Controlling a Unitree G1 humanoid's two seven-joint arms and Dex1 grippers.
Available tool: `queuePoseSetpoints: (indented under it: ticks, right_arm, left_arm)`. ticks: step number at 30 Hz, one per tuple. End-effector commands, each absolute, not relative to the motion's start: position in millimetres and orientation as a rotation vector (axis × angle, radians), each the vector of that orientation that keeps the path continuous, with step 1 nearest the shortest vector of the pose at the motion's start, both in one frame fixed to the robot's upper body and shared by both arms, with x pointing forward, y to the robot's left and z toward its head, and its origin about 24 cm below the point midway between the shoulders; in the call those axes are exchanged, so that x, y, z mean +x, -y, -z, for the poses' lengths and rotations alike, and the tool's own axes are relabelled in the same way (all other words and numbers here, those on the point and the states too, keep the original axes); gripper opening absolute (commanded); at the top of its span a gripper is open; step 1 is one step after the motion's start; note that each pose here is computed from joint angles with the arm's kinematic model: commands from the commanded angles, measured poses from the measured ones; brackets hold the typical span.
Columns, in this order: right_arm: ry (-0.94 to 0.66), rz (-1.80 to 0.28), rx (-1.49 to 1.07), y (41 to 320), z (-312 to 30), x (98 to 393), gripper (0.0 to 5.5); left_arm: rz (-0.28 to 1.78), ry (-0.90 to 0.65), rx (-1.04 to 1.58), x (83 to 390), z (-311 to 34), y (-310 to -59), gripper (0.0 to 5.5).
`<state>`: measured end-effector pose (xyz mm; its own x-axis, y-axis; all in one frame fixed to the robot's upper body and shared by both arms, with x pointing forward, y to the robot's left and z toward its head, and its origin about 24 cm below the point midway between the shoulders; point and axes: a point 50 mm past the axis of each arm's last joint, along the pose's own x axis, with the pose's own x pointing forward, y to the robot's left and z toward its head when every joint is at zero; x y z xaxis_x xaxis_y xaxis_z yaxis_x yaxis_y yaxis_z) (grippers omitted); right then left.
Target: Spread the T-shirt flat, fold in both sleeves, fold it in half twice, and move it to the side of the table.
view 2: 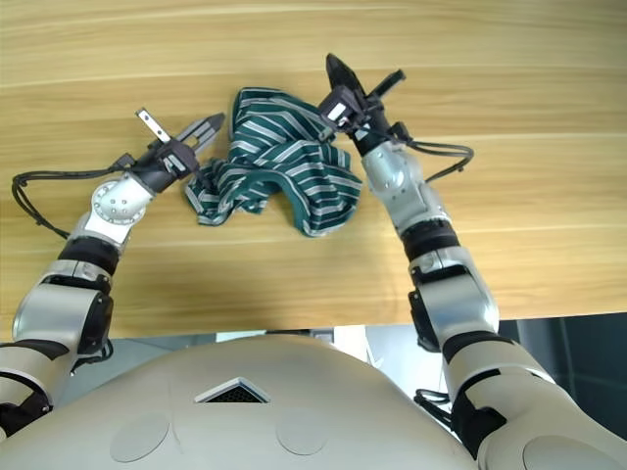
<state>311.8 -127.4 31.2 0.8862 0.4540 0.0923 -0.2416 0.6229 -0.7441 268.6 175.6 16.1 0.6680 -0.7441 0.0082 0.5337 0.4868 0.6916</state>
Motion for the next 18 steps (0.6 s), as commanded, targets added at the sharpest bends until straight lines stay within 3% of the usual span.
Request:
queuePoseSetpoints:
  ticks: [1,6,12,16,18]
  right_arm:
    - [0.246,-0.479,-0.848,117,-14,305,0.04]
    - [0.182,-0.615,-0.934,119,13,286,0.04]
    - [0.039,-0.526,-1.336,161,44,286,0.04]
    - [-0.043,-0.404,-1.492,205,47,284,0.04]
    - [-0.087,-0.355,-1.428,224,43,282,0.04]
  left_arm:
    - [0.86,0.283,0.749,263,-7,-174,0.0]
    - [0.872,0.272,0.768,260,-3,-173,0.0]
    - [0.839,0.212,0.979,261,10,-185,0.0]
    - [0.708,0.179,1.173,268,10,-216,0.0]
    - [0.611,0.159,1.265,275,3,-238,0.0]
